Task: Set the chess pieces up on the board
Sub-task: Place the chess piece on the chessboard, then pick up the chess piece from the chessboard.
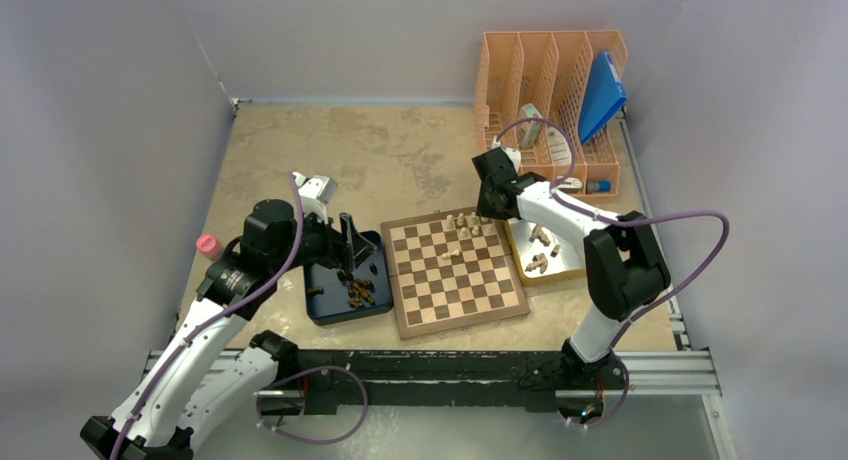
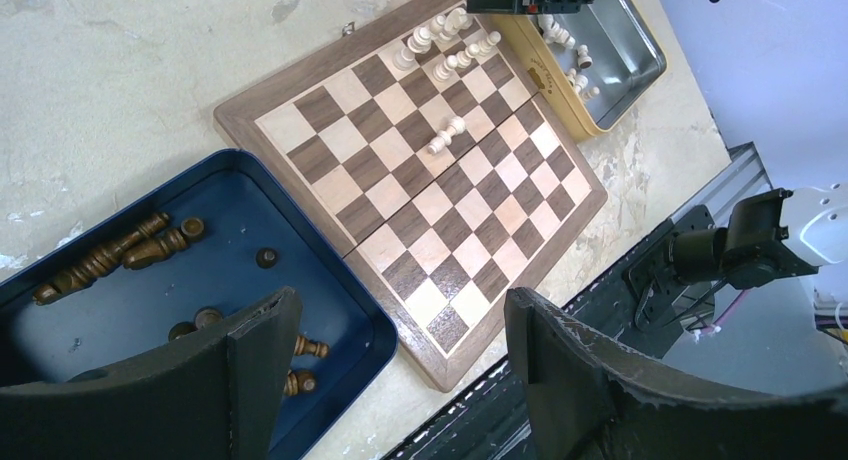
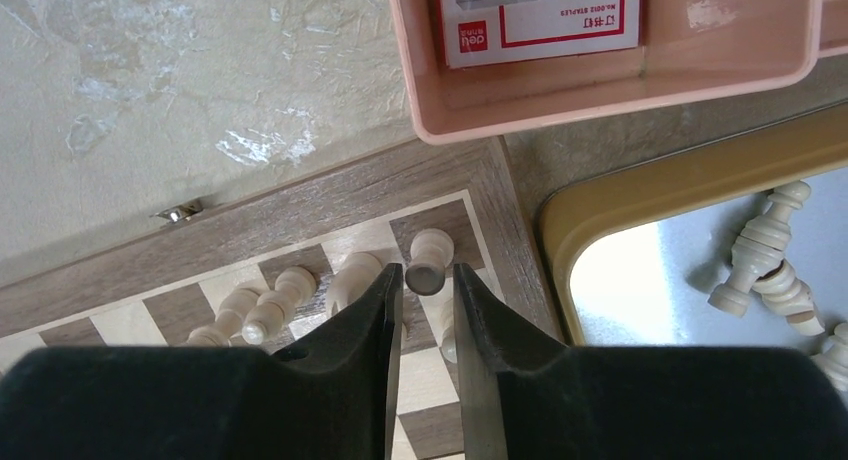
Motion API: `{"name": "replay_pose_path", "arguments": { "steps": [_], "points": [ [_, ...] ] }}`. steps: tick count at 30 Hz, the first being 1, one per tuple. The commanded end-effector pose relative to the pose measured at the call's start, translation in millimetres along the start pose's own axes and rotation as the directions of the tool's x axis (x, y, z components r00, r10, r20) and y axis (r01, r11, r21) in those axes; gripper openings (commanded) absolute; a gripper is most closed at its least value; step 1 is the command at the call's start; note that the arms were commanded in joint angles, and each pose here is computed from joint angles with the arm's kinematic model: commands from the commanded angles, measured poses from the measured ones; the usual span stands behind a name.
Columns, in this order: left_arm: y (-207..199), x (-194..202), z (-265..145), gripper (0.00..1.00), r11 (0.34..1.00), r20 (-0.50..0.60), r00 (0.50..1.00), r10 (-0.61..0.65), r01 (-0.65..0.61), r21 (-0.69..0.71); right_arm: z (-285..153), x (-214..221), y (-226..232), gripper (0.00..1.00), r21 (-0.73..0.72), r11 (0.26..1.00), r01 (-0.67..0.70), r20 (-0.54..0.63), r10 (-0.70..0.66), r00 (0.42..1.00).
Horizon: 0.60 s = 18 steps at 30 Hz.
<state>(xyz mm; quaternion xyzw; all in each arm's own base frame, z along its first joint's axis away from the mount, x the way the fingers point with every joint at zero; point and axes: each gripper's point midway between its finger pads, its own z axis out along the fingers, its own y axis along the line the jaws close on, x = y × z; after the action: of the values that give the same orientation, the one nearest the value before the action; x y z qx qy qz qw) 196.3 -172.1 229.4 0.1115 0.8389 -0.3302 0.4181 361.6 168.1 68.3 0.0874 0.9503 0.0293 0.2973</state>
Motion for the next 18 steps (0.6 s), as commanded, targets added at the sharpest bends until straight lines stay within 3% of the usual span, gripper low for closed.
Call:
{"name": "replay_pose_path", "arguments": {
  "steps": [1,7,13,18],
  "points": [
    [-5,-7,-3,0.75,1.000,0.028,1.000,0.008,-0.008,0.011,-24,-27,1,0.28,-0.015,0.999,-0.030,0.073,0.031,0.997],
    [-5,-7,-3,0.75,1.000,0.029,1.000,0.007,-0.008,0.011,-45,-46,2,0.29,-0.043,0.999,-0.025,0.155,0.031,0.987],
    [-6,-7,-3,0.76,1.000,0.031,0.999,0.010,-0.011,0.015,-75,-59,18,0.31,-0.183,0.975,0.124,0.251,-0.075,0.965],
    [-5,-7,-3,0.76,1.000,0.033,0.999,0.009,-0.009,0.009,-105,-56,44,0.32,-0.330,0.910,0.253,0.326,-0.142,0.935]
  ]
}}
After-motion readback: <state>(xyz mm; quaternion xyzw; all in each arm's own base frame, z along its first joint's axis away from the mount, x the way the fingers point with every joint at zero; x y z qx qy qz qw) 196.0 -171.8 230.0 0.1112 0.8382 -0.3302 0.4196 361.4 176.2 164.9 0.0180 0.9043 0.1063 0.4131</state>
